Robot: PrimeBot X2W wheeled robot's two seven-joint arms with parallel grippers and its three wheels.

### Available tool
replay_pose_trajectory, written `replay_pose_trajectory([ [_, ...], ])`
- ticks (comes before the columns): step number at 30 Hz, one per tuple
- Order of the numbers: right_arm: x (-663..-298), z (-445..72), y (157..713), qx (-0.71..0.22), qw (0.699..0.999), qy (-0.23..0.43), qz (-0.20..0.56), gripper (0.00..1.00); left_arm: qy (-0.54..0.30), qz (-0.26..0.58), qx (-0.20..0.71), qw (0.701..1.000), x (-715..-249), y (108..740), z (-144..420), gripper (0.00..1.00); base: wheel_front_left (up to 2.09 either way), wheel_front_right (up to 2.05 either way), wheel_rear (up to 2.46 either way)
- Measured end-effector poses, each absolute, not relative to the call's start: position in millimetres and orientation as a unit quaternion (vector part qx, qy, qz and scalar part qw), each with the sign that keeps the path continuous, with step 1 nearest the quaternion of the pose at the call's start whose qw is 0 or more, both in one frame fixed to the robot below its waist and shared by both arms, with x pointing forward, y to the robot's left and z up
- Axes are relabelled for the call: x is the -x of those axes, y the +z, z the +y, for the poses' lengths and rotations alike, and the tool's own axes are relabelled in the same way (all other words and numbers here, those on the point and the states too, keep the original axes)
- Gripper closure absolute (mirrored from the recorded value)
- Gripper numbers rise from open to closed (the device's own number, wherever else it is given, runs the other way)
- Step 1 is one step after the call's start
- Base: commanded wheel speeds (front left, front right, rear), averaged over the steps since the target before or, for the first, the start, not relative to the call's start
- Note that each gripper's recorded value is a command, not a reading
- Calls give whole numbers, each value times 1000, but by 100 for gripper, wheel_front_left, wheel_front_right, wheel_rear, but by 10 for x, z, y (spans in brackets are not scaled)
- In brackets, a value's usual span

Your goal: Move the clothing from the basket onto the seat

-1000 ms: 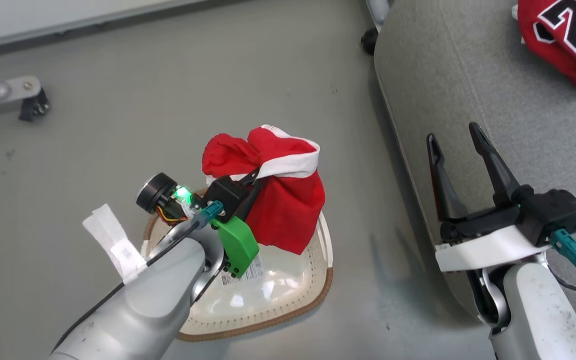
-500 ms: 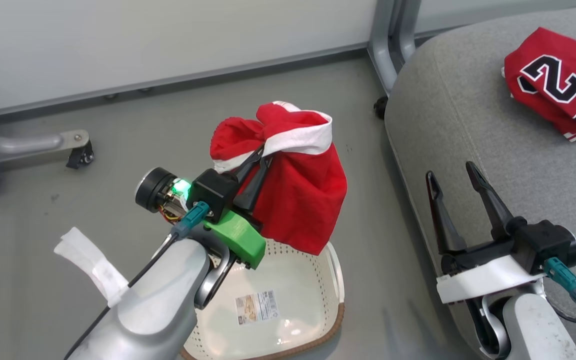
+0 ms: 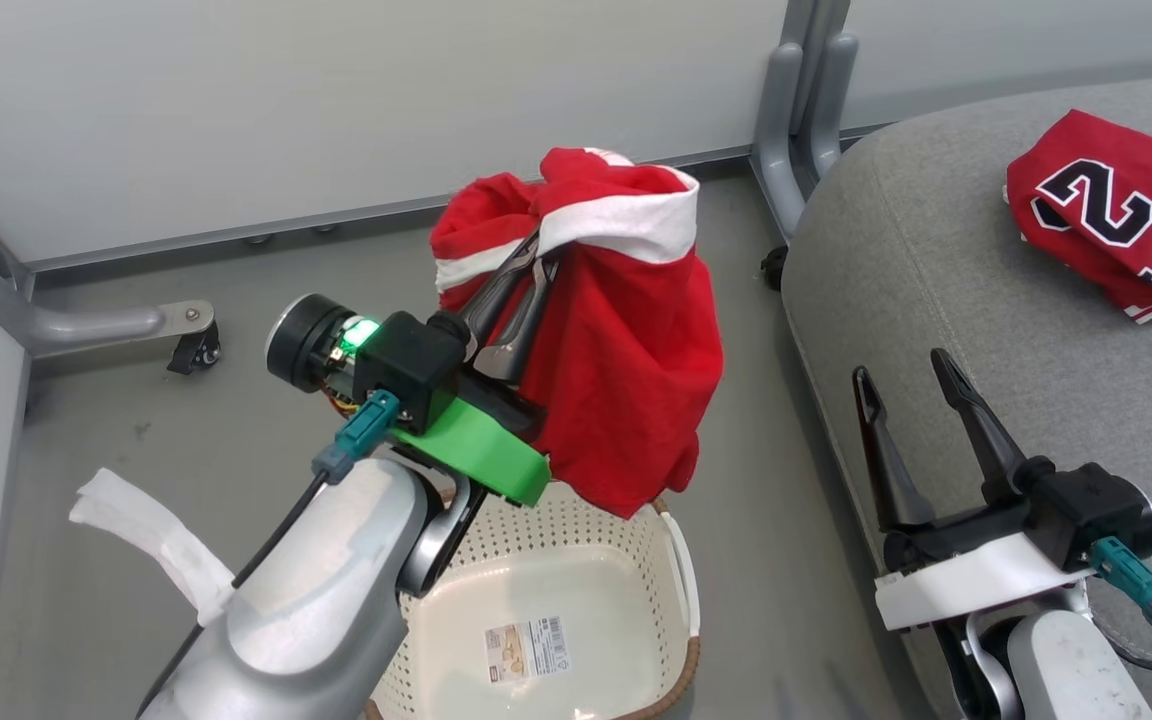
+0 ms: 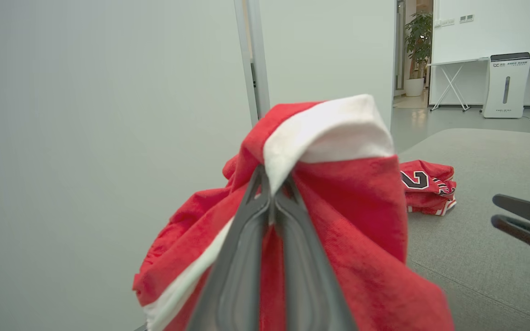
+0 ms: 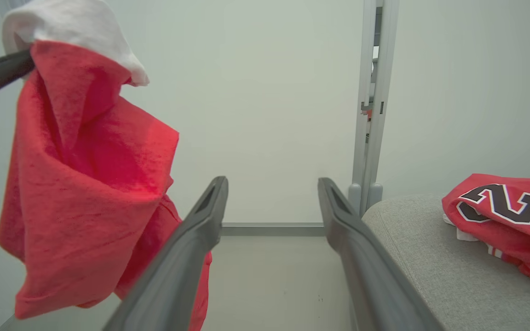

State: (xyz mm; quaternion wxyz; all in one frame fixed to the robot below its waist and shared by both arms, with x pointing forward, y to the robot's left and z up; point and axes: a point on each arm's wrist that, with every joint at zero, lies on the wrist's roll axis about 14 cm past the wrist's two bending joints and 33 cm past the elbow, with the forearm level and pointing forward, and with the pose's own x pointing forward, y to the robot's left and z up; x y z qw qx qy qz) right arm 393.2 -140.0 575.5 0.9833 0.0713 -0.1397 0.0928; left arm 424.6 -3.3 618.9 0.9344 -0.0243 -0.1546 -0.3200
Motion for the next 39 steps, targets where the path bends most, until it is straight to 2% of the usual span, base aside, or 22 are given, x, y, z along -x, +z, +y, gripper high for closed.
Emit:
replay_pose_trajectory([
  [10,-3884,-1235,5889,-78,977,118,-159,0,-321,-166,23,932,-4225,6268,-44,100,0,0,0],
  [22,-3980,-451,6275,-70,946,239,-206,0,-329,-172,25,928,-4232,6306,-114,100,0,0,0],
  [39,-4274,6,5959,-95,939,299,-141,0,-351,-164,35,921,-4152,6229,-227,100,0,0,0],
])
